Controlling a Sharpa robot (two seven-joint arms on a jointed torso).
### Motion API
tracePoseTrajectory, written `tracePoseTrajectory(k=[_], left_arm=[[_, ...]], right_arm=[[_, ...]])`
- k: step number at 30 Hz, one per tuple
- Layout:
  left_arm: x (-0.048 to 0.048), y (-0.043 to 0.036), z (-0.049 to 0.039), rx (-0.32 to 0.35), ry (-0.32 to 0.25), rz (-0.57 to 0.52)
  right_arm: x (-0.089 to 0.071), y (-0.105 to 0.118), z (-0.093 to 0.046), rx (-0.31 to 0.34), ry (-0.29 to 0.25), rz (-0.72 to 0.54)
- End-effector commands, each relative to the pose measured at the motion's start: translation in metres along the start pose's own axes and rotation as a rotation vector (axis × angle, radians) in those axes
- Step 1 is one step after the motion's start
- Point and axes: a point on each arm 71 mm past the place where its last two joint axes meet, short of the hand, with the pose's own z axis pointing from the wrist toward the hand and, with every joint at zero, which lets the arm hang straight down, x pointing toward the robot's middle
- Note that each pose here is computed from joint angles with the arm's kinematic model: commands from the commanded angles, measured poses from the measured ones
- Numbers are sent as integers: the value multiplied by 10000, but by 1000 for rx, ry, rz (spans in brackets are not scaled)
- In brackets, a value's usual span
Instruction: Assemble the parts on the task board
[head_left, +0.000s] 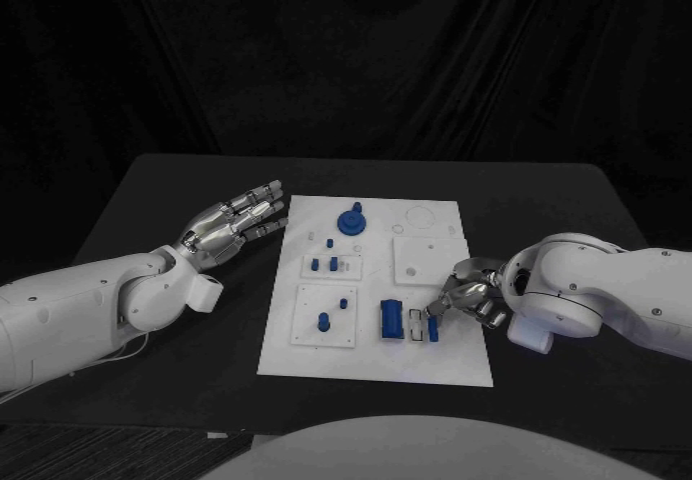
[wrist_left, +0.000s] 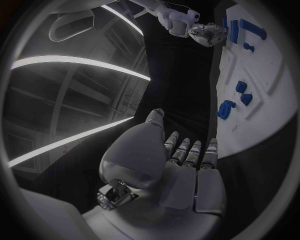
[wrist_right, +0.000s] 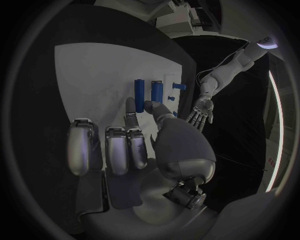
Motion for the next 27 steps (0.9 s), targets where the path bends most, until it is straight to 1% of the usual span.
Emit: tracePoseTrajectory(k=[1,6,17,27], left_arm=[[16,-3,3,11,10,-14],[17,-3,3,11,10,-14],[20,-1,4,11,12,-16],[24,11,4,8,14,-19]], right_arm=[[-2,22,14,-6,-2,39],[-5,59,50,-10,-13,19],[-35,89,101,-9,-58,-46],[-25,97,118,-3,-53,-74]])
